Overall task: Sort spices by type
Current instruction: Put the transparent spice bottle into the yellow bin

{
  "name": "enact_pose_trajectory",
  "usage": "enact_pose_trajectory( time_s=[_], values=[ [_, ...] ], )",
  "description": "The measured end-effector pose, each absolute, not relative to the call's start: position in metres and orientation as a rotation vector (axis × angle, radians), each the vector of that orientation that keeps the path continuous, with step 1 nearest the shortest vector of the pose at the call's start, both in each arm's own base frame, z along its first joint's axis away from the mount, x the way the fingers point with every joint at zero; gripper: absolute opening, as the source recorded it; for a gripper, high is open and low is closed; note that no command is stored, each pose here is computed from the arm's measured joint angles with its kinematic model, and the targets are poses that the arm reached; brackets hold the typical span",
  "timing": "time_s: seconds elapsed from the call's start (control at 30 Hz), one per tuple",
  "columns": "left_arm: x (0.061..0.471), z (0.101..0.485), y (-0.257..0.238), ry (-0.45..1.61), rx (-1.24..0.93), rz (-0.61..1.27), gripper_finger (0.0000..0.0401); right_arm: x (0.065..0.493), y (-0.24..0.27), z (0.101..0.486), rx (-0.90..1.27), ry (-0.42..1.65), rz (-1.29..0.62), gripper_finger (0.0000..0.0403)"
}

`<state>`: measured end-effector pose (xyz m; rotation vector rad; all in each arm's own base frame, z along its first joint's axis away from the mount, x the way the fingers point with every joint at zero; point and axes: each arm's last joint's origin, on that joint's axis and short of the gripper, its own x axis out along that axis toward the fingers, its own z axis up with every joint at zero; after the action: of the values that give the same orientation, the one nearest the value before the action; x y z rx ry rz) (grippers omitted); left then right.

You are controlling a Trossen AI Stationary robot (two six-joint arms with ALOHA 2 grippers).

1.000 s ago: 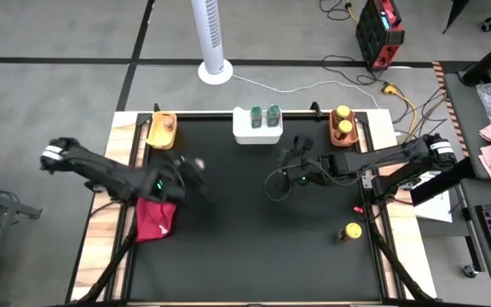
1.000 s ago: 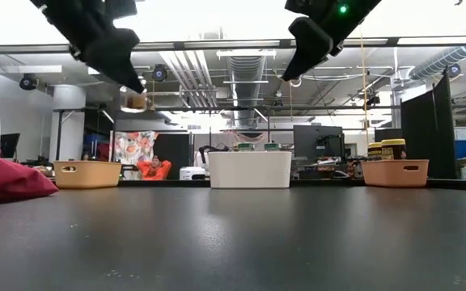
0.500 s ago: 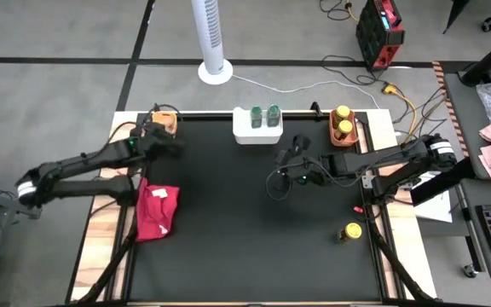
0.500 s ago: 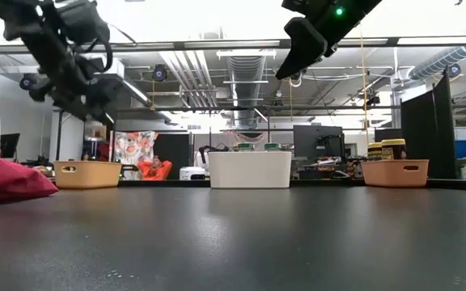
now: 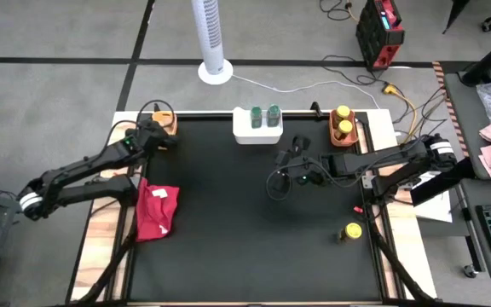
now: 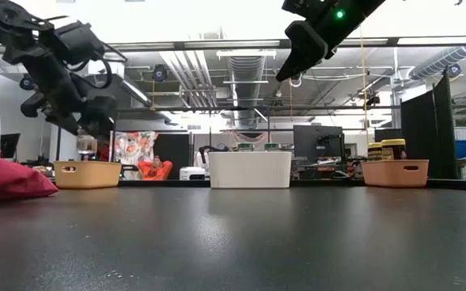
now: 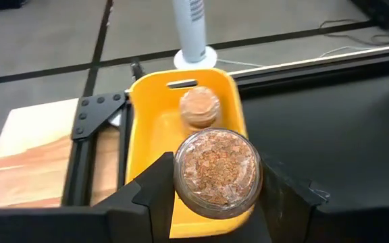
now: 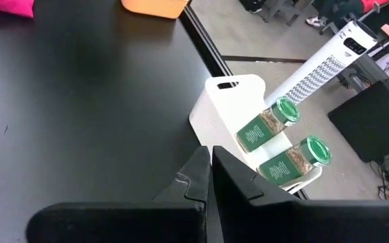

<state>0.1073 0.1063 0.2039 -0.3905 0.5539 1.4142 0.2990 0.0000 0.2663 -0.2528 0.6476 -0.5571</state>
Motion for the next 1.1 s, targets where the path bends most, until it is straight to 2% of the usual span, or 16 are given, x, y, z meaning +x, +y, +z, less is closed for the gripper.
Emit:
enact_pose_trajectory(
  time_s=[0.4,1.1],
  values=[
    [0.106,0.189,0.124,0.521,-0.387,1.5,0.0154,0.299,0.0,0.266,-0.25,0.638,-0.558,0.0009],
    [0.115,0.156,0.14,0.636,-0.46,1.51,0.0154,0.299,0.0,0.264,-0.246,0.642,-0.559,0.0009]
  ],
)
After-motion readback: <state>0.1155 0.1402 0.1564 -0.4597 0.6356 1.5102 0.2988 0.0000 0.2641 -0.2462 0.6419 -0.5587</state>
